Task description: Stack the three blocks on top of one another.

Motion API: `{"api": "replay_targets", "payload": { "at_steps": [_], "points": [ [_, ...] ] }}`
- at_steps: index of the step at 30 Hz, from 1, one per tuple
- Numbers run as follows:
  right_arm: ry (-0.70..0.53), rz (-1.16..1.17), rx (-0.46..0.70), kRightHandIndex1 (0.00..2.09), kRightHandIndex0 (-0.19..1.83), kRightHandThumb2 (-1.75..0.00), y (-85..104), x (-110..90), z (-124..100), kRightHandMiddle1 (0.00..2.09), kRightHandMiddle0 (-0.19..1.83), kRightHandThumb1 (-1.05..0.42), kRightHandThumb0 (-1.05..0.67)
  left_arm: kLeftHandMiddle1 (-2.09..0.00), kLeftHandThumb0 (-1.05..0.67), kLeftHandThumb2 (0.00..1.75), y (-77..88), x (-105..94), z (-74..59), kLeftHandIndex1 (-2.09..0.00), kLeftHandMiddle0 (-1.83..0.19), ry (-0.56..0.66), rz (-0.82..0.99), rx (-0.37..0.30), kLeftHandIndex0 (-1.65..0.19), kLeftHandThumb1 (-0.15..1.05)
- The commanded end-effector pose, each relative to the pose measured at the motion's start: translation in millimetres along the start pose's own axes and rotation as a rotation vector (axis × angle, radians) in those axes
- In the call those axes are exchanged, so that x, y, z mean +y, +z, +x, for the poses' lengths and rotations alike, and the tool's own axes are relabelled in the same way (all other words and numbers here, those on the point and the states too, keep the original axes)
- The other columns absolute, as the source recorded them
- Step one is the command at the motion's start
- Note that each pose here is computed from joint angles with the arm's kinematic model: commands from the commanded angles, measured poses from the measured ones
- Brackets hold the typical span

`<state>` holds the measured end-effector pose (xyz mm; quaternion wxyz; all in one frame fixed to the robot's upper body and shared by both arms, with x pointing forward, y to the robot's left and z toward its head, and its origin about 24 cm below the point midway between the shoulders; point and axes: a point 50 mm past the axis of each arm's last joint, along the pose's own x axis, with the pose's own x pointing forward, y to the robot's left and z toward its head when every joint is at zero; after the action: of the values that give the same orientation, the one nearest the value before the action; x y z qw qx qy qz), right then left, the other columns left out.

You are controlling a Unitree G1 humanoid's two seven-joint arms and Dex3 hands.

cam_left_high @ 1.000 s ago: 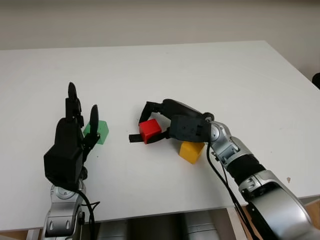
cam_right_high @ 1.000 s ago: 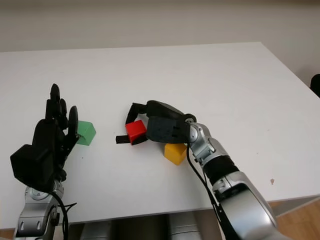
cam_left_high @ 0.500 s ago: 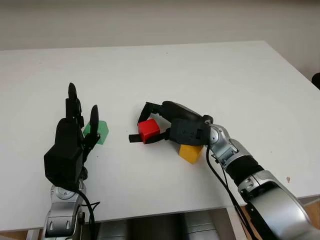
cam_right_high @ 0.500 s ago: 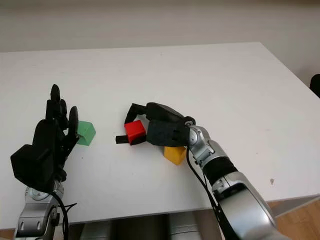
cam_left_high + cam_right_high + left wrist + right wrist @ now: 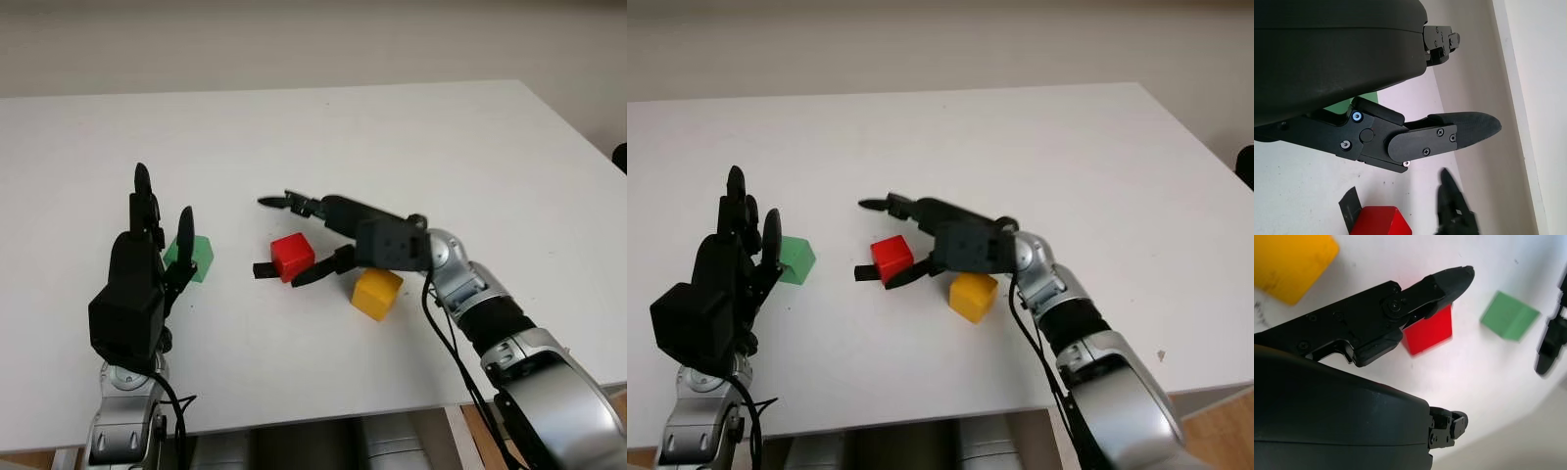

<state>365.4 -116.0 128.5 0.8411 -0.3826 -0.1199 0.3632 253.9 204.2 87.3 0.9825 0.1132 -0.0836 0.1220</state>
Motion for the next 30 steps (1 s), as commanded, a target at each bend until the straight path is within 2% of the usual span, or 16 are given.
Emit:
{"api": "replay_targets", "payload": {
  "at_steps": [1,5,9,12,16,20,26,30],
  "points": [
    [-0.066,0.0,-0.028,0.01,-0.18,-0.06,6.3,-20.7,-8.5,0.13,-0.08,-0.95,-0.84,-0.06,-0.69,0.57,2.1,-0.2,-0.8,-0.05,0.07,0.002,0.003,-0.009,0.09,1.05],
    [-0.174,-0.024,-0.037,0.02,-0.18,-0.06,12.2,-47.7,-24.4,0.11,-0.09,-0.96,-0.82,-0.06,-0.7,0.58,1.0,-1.0,-0.9,-0.06,0.07,0.0,0.002,-0.002,0.09,1.05],
    [-0.295,0.086,-0.074,0.04,-0.17,-0.04,12.4,-74.3,-46.0,0.12,-0.06,-0.93,-0.75,-0.05,-0.7,0.58,-0.1,-1.2,-1.3,-0.05,0.07,-0.005,-0.002,-0.003,0.09,1.05],
    [-0.343,0.161,-0.093,0.09,-0.07,-0.05,10.1,-91.7,-64.5,0.17,0.06,-0.91,-0.65,-0.06,-0.69,0.58,-0.4,-0.1,-2.0,-0.06,0.07,-0.001,0.001,0.0,0.09,1.05],
    [-0.323,0.124,-0.055,0.18,0.15,-0.04,6.7,-108.5,-88.3,0.28,0.29,-0.86,-0.59,-0.05,-0.7,0.57,-0.4,2.8,-2.5,-0.05,0.07,-0.006,0.011,0.003,0.09,1.05],
    [-0.25,0.054,0.007,0.15,0.21,-0.04,1.8,-114.7,-106.3,0.25,0.37,-0.83,-0.57,-0.05,-0.69,0.57,-0.3,6.7,-1.8,-0.05,0.07,-0.004,0.008,-0.001,0.09,1.05],
    [-0.164,-0.115,0.07,0.12,0.36,-0.05,-5.2,-109.2,-119.0,0.16,0.49,-0.82,-0.57,-0.05,-0.7,0.56,0.3,9.7,-0.6,-0.05,0.07,-0.007,-0.003,-0.008,0.09,1.05],
    [-0.07,-0.213,0.097,0.06,0.3,-0.06,-6.4,-99.8,-121.9,0.11,0.47,-0.84,-0.61,-0.05,-0.7,0.56,1.4,9.9,-0.2,-0.05,0.08,-0.014,-0.007,-0.011,0.09,1.05]
  ]
}}
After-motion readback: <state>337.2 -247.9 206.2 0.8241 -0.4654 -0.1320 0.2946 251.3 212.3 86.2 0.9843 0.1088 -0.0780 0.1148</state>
